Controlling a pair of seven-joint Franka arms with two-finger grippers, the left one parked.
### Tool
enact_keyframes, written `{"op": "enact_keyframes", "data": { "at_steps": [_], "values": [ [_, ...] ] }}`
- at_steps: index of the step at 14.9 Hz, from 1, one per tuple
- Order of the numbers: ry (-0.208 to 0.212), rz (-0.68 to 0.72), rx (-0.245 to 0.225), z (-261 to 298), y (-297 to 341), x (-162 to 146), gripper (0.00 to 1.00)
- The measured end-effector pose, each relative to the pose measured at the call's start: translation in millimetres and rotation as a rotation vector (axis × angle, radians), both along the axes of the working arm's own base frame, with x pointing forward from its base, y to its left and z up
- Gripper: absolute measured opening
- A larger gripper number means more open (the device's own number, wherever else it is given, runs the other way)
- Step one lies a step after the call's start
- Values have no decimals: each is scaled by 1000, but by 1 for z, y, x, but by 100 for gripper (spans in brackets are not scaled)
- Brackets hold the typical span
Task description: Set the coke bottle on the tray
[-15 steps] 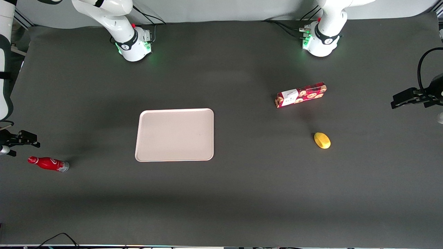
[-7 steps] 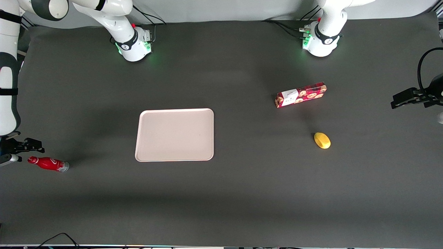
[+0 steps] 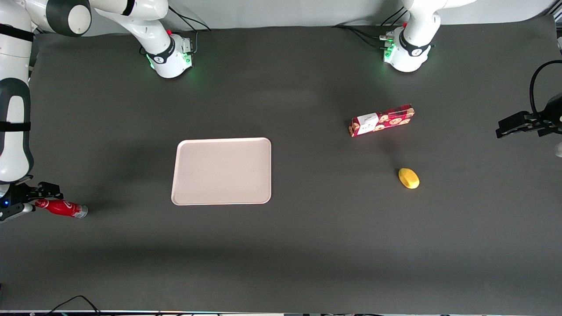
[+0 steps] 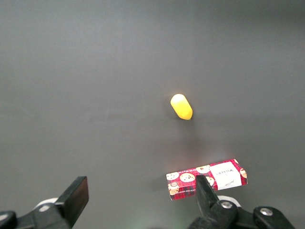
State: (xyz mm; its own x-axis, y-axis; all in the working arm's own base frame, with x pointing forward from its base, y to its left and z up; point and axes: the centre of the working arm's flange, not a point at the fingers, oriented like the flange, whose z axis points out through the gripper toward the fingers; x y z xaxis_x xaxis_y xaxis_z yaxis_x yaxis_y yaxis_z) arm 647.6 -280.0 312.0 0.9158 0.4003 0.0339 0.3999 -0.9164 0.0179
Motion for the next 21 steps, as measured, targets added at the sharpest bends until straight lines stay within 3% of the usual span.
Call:
{"op": "enact_keyframes", "data": {
  "at_steps": [3, 6, 10, 18, 21],
  "values": [
    [1, 2, 0, 0, 0, 2, 97],
    [1, -3, 0, 1, -3, 1, 77],
    [1, -3, 1, 2, -3, 1, 36],
    [35, 7, 27, 7, 3, 2, 34],
    [39, 29, 46, 37, 13, 10, 34]
  ]
}}
